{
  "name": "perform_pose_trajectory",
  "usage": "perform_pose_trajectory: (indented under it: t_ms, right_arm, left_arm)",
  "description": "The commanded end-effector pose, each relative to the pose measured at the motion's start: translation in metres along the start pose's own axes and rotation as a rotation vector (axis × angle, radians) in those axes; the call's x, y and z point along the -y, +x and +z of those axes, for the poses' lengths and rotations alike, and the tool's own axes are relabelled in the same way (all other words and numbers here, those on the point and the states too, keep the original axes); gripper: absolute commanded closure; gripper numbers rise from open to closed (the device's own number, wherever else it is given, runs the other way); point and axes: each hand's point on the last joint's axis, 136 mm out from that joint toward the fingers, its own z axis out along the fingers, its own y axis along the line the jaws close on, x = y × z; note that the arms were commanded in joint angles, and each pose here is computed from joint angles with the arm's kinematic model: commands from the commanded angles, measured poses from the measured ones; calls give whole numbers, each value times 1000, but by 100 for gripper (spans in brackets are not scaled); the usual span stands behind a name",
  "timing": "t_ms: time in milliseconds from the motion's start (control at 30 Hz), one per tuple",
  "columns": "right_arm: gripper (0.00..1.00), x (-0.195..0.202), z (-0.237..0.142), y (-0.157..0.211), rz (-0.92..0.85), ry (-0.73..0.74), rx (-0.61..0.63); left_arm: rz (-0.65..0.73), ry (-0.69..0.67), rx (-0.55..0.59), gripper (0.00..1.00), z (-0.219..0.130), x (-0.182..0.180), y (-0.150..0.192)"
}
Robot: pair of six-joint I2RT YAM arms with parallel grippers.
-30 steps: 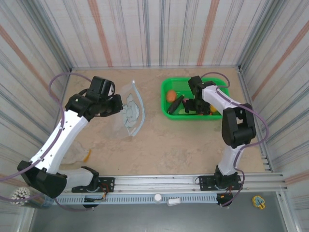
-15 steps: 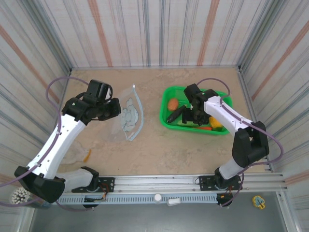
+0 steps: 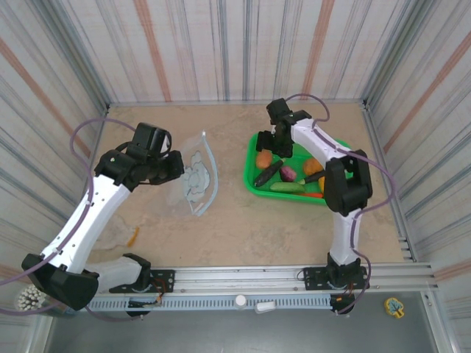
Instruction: Place the food in the zip-top bag and seal the zipper
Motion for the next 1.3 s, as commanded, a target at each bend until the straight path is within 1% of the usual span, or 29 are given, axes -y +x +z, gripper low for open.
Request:
perform_pose_trajectory:
  t_ms: [0, 100, 233, 400, 500, 667, 733, 833, 933, 1000, 1133, 1233, 1267]
  right_arm:
    - [17, 4, 21, -3, 51, 10, -51]
    - [23, 0, 35, -1, 52, -17, -82]
    - [34, -9, 47, 14, 9, -38, -116]
    - [45, -12, 48, 38, -17, -49, -149]
    - [49, -16, 41, 53, -11, -93, -151]
    - [51, -23, 30, 75, -32, -127, -159]
    - [55, -26, 27, 79, -37, -142, -157]
    - [56, -29, 18, 80, -49, -157, -143]
    - [58, -25, 0, 73, -70, -138, -95]
    - [59, -23, -18, 64, -84, -133, -31]
    - [58, -35, -69, 43, -110, -217, 126]
    - [59, -55, -113, 34, -159, -293, 242]
    - [59, -65, -130, 31, -171, -346, 279]
  left_arm:
    - [-9, -19, 30, 100, -10, -6, -3]
    - [-7, -34, 30, 100, -11, -9, -3]
    - [-7, -43, 34, 100, -12, -12, -2]
    - [-11, -39, 29, 100, -10, -12, -1]
    - [-20, -31, 25, 100, -9, -12, 0]
    - [-26, -25, 16, 100, -6, -12, 3]
    - [-33, -19, 11, 100, -5, -11, 4]
    - [-43, -10, 4, 100, -3, -10, 6]
    - [-48, -14, 8, 100, -2, -11, 5]
    - [-53, -19, -2, 100, 0, -10, 5]
    - [-68, 24, -35, 100, 3, 2, 2]
    - [-84, 52, -44, 100, 4, 12, -5]
    - [-92, 63, -51, 100, 4, 16, -8]
